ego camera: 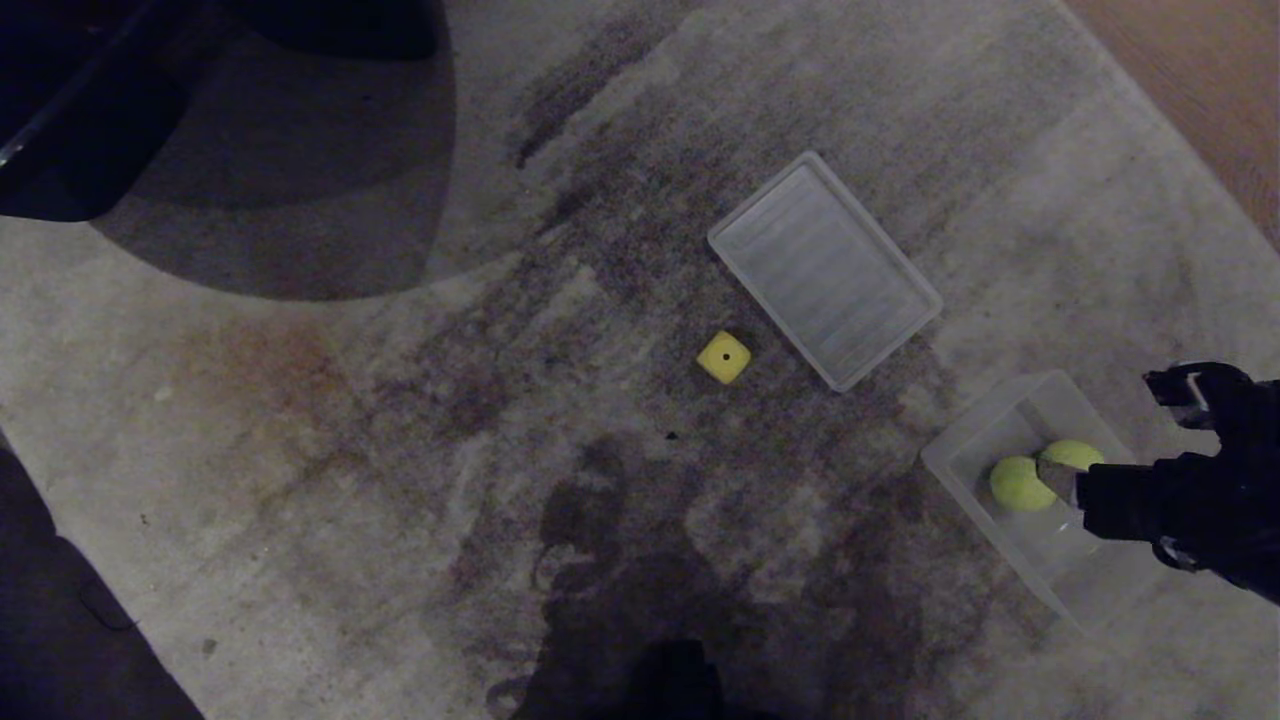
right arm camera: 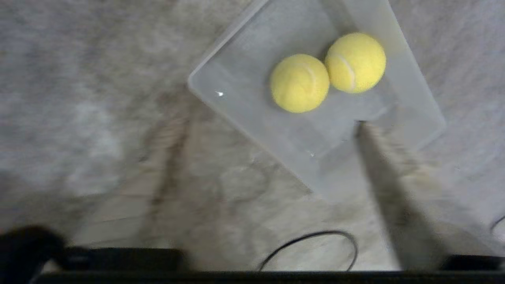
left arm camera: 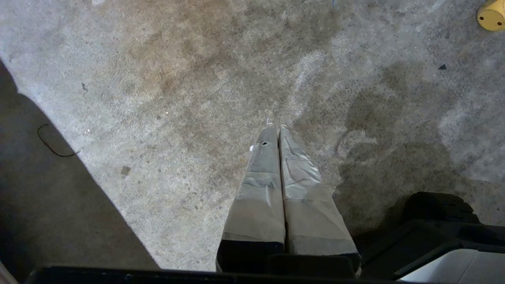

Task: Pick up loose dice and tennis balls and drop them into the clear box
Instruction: Put the ball in the box, then pick up toys out of the box

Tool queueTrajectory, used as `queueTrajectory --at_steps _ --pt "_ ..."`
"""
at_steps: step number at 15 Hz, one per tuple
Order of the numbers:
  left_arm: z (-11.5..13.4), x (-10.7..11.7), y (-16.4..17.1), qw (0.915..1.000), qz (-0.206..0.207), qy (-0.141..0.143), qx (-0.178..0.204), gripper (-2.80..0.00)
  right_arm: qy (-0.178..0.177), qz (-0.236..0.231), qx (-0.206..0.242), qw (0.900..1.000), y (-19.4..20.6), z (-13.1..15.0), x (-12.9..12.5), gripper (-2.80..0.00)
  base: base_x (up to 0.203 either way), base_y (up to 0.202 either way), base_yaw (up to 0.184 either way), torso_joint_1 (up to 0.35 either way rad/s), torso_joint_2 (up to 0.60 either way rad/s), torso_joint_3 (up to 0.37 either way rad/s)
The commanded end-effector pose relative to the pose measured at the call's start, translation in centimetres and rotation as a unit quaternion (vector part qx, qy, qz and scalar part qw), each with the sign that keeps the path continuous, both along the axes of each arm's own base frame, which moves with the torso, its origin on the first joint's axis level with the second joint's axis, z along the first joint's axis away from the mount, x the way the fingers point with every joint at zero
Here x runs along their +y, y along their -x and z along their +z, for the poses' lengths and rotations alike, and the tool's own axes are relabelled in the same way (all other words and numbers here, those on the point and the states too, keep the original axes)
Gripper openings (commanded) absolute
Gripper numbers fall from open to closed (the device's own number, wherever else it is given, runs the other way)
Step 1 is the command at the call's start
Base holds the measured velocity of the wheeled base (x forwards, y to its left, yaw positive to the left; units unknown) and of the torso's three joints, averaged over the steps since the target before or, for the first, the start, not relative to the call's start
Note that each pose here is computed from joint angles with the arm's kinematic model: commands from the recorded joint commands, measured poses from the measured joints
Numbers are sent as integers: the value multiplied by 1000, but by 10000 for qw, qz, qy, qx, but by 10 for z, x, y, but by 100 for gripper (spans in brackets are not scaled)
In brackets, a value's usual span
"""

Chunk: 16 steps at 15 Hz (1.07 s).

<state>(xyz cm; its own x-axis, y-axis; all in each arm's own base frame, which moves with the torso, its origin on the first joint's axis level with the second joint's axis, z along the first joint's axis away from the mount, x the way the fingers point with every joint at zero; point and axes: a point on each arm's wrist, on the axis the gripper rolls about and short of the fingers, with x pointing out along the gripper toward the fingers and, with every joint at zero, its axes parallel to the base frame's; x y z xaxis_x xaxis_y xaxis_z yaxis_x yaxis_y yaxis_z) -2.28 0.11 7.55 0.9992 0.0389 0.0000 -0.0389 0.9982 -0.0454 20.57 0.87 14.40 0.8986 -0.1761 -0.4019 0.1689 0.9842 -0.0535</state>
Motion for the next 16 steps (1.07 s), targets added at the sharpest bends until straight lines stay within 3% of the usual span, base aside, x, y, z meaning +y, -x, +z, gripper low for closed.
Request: queueTrajectory --at_steps 1,7,11,16 --pt "0 0 0 10000 5 3 15 -280 -154 -30 -289 9995 36 13 -2 -280 0 0 0 0 0 0" --pt "0 0 0 10000 1 3 15 -280 -376 204 -301 9986 153 -15 -10 -280 0 0 0 0 0 0" --pt "0 0 0 10000 -3 -1 15 -280 -508 392 -913 9938 206 -45 -10 -280 0 0 0 0 0 0" --pt "0 0 0 10000 5 3 15 -280 -517 640 -1598 9837 229 -66 -9 -280 0 0 0 0 0 0"
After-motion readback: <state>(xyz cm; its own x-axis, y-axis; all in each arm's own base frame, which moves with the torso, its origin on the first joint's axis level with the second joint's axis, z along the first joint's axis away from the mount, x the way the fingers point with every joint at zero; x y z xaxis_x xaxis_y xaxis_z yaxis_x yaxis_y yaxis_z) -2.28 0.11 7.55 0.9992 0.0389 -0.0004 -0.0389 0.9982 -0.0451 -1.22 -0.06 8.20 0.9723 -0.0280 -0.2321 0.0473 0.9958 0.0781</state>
